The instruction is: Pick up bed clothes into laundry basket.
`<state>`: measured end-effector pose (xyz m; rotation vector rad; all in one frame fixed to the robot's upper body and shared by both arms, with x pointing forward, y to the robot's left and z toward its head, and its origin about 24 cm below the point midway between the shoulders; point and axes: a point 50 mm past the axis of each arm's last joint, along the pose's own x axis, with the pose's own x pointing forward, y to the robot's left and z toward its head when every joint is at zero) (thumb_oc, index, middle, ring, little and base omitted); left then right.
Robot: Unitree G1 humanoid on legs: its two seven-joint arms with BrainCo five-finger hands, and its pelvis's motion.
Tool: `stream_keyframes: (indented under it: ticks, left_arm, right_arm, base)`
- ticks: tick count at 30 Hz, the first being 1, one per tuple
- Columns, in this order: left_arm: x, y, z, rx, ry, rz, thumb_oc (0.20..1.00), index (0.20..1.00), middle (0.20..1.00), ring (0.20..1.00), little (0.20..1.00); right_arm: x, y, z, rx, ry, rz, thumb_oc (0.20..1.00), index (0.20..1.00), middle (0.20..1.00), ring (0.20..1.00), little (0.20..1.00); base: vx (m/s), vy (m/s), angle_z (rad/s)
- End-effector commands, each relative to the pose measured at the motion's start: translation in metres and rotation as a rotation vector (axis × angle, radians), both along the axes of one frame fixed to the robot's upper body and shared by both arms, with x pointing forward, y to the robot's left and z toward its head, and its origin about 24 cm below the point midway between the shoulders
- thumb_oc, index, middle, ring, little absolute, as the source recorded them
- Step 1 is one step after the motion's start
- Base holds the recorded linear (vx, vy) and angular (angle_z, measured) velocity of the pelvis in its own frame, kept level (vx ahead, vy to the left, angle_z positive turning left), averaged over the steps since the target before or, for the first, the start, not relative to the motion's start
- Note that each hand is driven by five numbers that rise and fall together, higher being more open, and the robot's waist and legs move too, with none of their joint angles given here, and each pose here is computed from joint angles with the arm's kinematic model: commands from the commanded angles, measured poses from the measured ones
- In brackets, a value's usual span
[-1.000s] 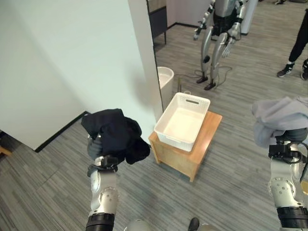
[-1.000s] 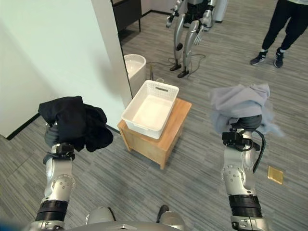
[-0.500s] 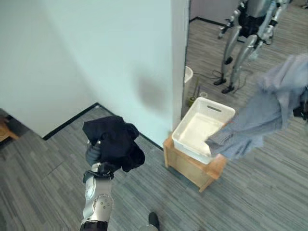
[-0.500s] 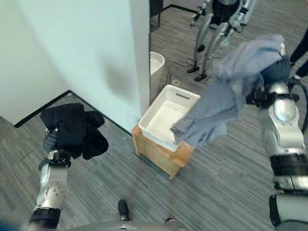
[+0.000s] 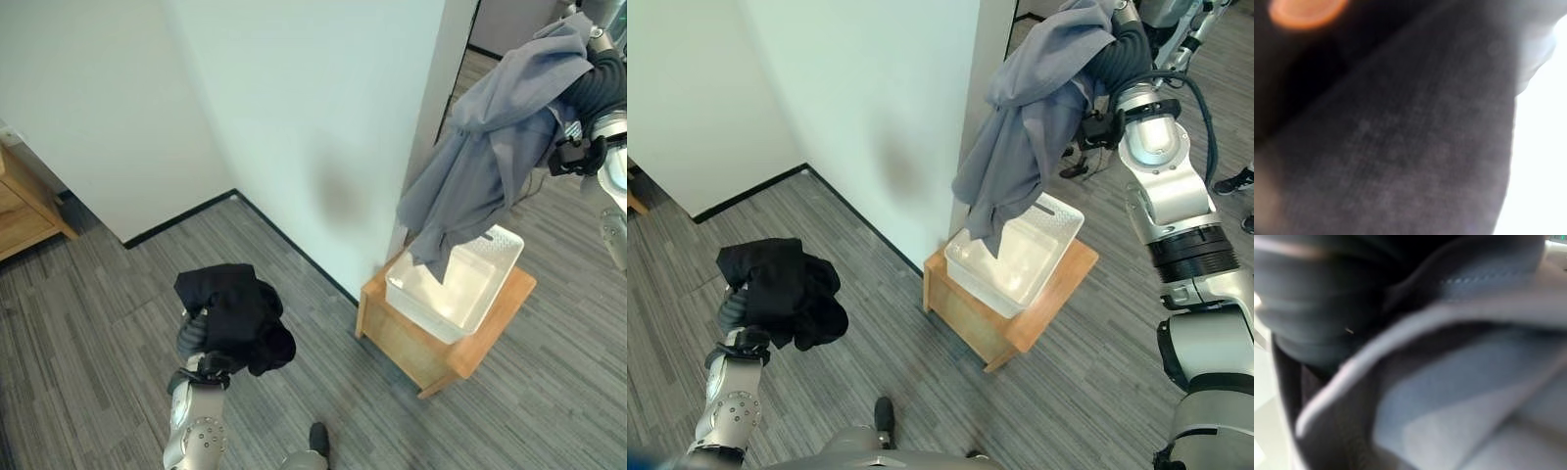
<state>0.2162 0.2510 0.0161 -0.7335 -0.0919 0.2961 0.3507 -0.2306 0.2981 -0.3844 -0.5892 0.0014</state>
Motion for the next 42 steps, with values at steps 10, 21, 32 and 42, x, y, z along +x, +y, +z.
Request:
stream_keyframes:
  ticks: [10, 21, 32, 42]
  left_arm:
    - [0.008, 0.005, 0.011, -0.004, -0.059, -0.021, 0.2, 0.2, 0.2, 0.2, 0.2]
    - [0.01, 0.012, 0.017, 0.005, -0.081, 0.014, 0.2, 0.2, 0.2, 0.2, 0.2]
    - [0.022, 0.007, 0.034, 0.045, -0.154, -0.047, 0.2, 0.2, 0.2, 0.2, 0.2]
    - [0.032, 0.004, 0.045, 0.08, -0.229, -0.093, 0.2, 0.2, 0.2, 0.2, 0.2]
  right_arm:
    - [0.008, -0.009, 0.056, 0.022, -0.145, -0.149, 0.2, 0.2, 0.2, 0.2, 0.2]
    - [0.015, -0.026, 0.052, -0.024, -0.097, -0.279, 0.2, 0.2, 0.2, 0.2, 0.2]
    - [0.044, -0.076, -0.051, -0.308, 0.484, -0.518, 1.0, 1.0, 1.0, 1.0, 1.0]
    - [0.03, -0.096, -0.037, -1.478, 0.517, -0.754, 1.0, 1.0, 1.0, 1.0, 1.0]
  base:
    - [0.0, 0.0, 0.0]
    - [0.0, 0.0, 0.0]
    - [-0.02, -0.009, 0.0]
    - [0.0, 0.004, 0.14]
